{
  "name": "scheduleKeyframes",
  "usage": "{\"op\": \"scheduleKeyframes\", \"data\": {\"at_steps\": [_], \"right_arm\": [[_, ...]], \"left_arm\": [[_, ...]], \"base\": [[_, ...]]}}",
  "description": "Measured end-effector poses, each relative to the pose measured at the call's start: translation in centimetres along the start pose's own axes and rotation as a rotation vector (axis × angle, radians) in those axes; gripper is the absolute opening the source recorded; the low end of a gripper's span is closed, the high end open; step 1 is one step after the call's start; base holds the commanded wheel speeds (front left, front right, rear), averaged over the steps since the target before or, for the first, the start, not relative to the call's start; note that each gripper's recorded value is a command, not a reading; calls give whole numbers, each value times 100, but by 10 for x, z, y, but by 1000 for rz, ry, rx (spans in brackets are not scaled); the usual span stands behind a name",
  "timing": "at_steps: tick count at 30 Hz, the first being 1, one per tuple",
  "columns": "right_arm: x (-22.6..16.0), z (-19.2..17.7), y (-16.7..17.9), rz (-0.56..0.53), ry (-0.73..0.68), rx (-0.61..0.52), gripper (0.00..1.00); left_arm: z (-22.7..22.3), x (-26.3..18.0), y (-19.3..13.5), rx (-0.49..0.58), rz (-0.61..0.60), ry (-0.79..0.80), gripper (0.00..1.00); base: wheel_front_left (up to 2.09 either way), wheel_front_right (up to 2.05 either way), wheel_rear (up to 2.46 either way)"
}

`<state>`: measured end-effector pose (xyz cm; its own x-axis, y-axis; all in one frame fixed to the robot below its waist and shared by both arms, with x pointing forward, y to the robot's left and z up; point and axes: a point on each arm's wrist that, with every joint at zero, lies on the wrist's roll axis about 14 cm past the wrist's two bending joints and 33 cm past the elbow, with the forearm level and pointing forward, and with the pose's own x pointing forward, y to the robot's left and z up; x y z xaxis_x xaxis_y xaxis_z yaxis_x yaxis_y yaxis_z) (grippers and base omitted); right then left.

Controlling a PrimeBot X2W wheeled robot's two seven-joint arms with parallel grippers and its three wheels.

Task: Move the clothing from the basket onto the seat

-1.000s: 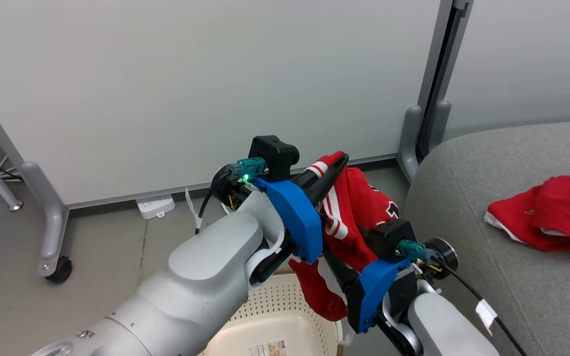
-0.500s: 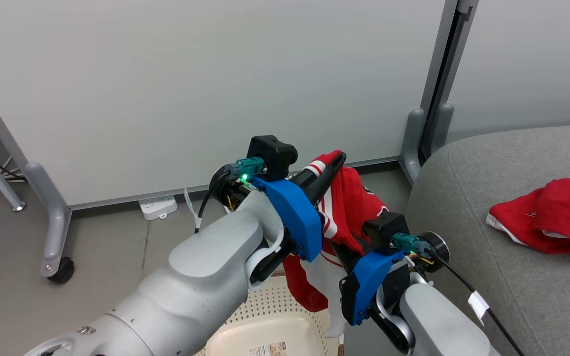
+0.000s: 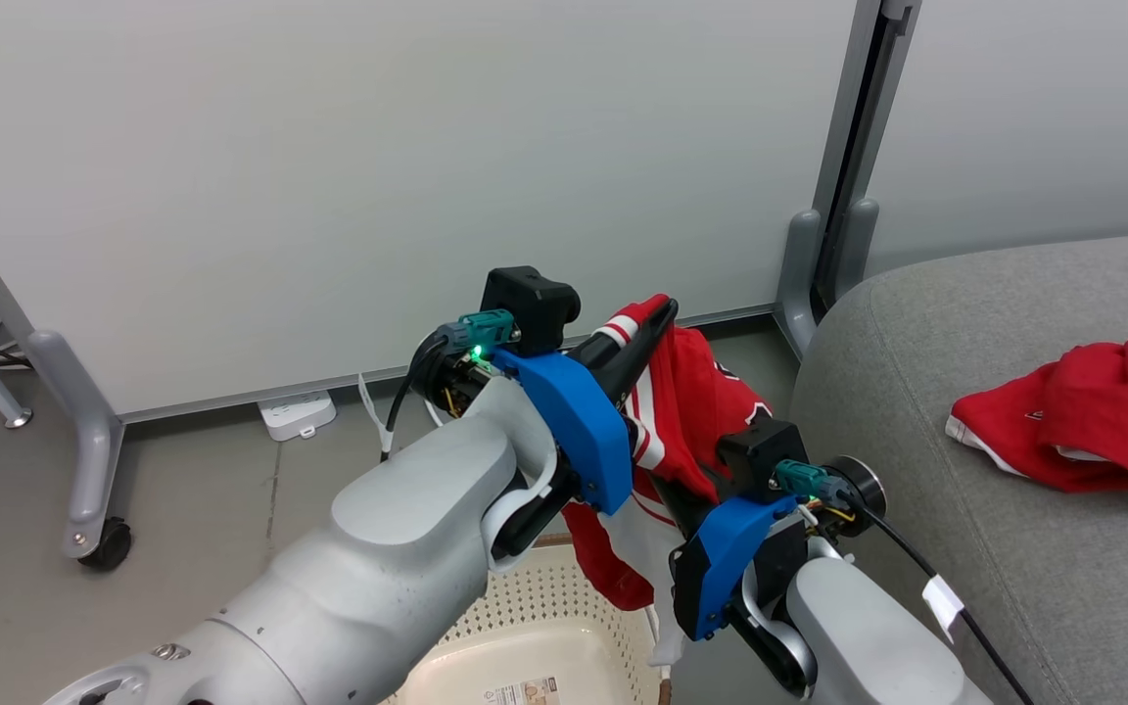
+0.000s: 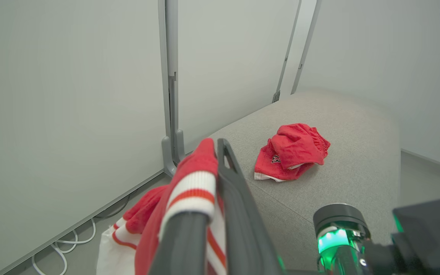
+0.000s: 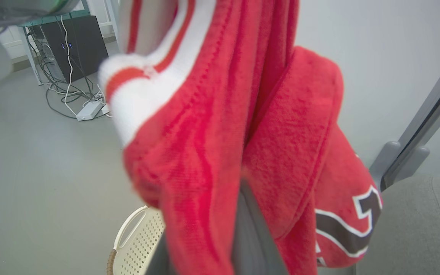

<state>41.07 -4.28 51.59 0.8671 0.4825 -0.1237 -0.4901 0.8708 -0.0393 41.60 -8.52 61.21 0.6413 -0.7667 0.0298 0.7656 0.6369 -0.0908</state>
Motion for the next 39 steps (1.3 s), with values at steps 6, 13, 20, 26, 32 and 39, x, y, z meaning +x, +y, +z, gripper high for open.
{"op": "scheduleKeyframes", "data": {"at_steps": [6, 13, 20, 26, 32, 39], "right_arm": [[0, 0, -2, -5, -2, -4, 0], [-1, 1, -4, -9, -5, -7, 0], [-2, 1, -3, -8, -8, -8, 0], [-1, 3, -3, -7, -15, -8, 0], [0, 10, -6, -16, -39, -11, 0], [-1, 10, -11, -30, -46, -12, 0]], "left_arm": [[1, 2, -2, 2, -6, 0, 0], [-1, 3, -4, 6, -14, 7, 0], [-1, 2, -4, 12, -12, 12, 0], [-1, 1, 0, 27, 4, 1, 100], [-23, -11, 6, 19, 26, 16, 100], [-33, -40, 19, -14, 76, -55, 100]], "base": [[0, 0, 0], [0, 0, 0], [0, 0, 0], [0, 0, 0], [0, 0, 0], [0, 0, 0]]}}
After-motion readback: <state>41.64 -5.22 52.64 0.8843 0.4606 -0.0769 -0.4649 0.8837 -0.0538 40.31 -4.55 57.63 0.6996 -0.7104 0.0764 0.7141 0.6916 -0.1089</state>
